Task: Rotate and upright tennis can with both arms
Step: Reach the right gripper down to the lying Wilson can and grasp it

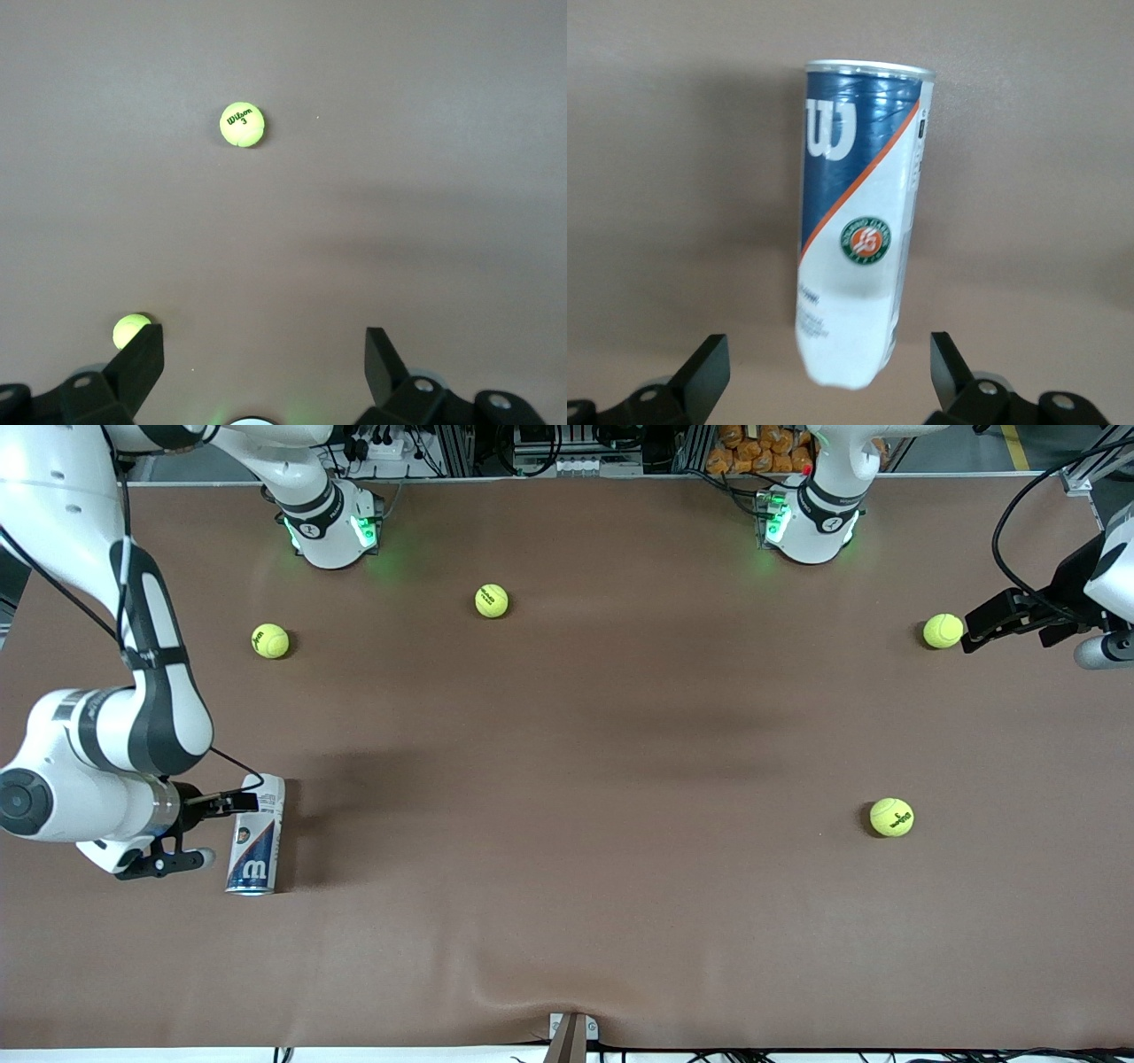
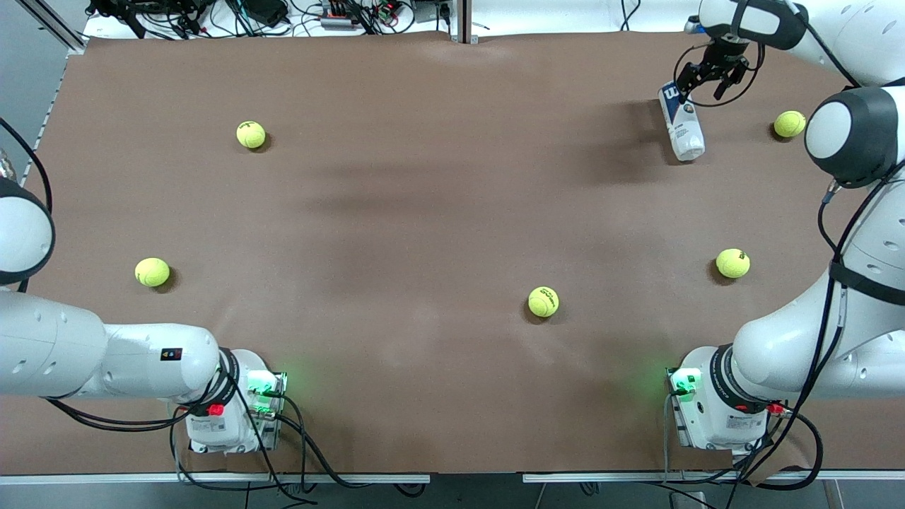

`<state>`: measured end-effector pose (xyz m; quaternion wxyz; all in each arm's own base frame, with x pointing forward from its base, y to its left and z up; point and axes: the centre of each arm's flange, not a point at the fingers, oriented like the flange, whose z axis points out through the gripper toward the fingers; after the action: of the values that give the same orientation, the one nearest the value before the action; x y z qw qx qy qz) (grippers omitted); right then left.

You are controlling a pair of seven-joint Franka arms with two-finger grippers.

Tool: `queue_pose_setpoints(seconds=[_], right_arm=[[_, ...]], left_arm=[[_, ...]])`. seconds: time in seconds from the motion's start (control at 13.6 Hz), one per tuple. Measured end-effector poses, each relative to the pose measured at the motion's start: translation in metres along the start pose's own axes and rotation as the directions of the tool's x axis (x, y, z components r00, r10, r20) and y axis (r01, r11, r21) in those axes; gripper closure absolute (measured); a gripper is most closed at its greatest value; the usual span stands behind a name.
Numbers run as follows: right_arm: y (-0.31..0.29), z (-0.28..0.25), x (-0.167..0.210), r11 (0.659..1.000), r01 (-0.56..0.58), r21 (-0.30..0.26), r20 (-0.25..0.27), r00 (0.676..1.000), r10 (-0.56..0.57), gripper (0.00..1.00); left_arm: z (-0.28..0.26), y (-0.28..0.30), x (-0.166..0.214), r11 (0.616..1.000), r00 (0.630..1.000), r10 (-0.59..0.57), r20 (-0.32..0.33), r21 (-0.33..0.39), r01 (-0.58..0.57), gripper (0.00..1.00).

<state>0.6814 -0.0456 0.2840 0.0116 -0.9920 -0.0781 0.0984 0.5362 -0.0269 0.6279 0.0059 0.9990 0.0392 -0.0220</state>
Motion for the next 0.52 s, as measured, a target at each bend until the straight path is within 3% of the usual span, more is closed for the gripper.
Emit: queue_pose_setpoints(seconds=[0.52], right_arm=[[0.008, 0.055, 0.015, 0.999, 0.048, 0.002, -0.009, 0.999, -0.048, 0.00]], left_arm=[[0.000, 0.001, 0.000, 1.000, 1.000, 0.001, 0.000, 0.000, -0.001, 0.00]])
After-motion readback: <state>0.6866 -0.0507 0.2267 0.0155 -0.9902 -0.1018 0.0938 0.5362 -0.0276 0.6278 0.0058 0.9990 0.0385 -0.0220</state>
